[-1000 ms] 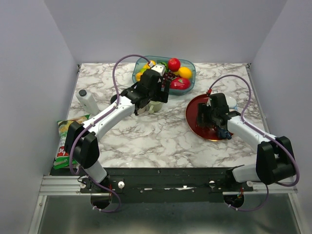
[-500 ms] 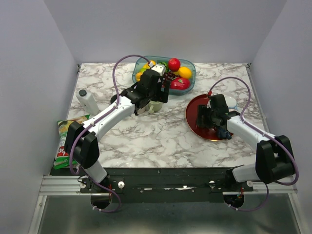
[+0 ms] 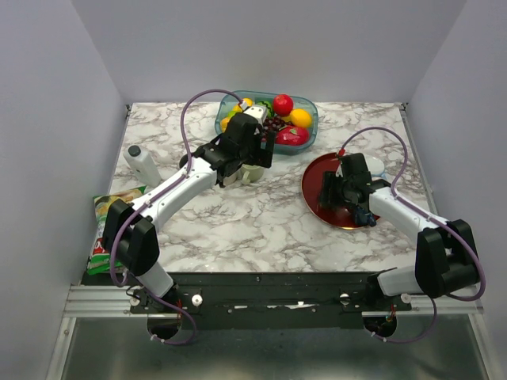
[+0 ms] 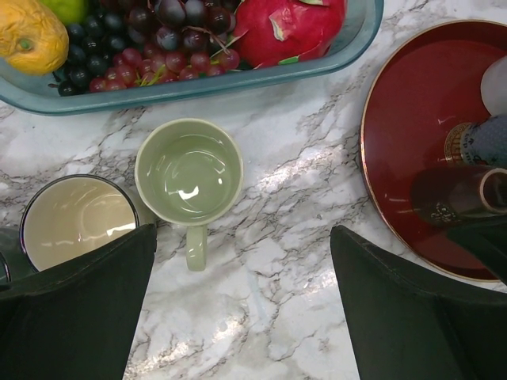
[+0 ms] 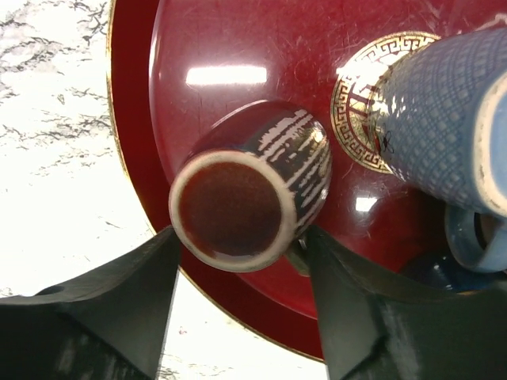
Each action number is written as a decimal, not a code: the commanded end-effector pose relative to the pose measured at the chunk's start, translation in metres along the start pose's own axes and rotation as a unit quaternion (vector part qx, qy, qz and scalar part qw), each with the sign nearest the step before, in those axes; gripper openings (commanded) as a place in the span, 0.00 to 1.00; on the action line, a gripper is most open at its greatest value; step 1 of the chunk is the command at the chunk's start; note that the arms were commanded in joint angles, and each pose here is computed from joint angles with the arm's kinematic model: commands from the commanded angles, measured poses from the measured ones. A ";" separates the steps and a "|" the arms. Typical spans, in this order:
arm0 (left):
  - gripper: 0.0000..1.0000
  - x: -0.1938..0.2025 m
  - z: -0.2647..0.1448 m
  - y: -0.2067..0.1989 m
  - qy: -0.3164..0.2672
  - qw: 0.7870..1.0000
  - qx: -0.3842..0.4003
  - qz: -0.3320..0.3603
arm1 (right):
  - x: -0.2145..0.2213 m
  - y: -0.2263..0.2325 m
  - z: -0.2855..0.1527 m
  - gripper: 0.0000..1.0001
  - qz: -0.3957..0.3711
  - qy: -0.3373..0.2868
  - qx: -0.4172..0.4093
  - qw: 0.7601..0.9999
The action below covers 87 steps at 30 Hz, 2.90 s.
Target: Turn the mug right side up
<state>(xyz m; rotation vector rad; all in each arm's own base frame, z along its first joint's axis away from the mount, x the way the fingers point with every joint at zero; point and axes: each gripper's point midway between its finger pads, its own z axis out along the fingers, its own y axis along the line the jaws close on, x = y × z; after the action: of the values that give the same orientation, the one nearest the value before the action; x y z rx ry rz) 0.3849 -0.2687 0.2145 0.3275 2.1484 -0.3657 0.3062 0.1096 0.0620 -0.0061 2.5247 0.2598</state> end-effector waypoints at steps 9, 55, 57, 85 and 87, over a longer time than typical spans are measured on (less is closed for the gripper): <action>0.99 -0.006 -0.009 0.000 -0.017 1.000 0.013 -0.014 | 0.002 -0.004 0.002 0.47 0.008 0.020 0.023 1.000; 0.99 -0.129 -0.164 -0.127 -0.204 0.847 0.482 -0.094 | -0.207 0.195 -0.295 0.01 0.004 -0.293 -0.501 0.814; 0.99 -0.139 -0.173 -0.131 -0.214 0.830 0.503 -0.108 | -0.210 0.199 -0.308 0.01 -0.005 -0.307 -0.518 0.799; 0.31 -0.155 -0.186 -0.139 -0.236 0.787 0.552 -0.142 | -0.200 0.204 -0.301 0.01 -0.013 -0.301 -0.552 0.778; 0.31 -0.155 -0.183 -0.139 -0.234 0.788 0.551 -0.143 | -0.200 0.204 -0.300 0.01 -0.014 -0.301 -0.552 0.778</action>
<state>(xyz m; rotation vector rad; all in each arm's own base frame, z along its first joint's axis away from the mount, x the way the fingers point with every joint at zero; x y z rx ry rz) 0.2889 -0.3434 0.4528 0.4457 1.3189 -1.6910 0.2940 0.2423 0.4501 -0.3150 1.4696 1.4411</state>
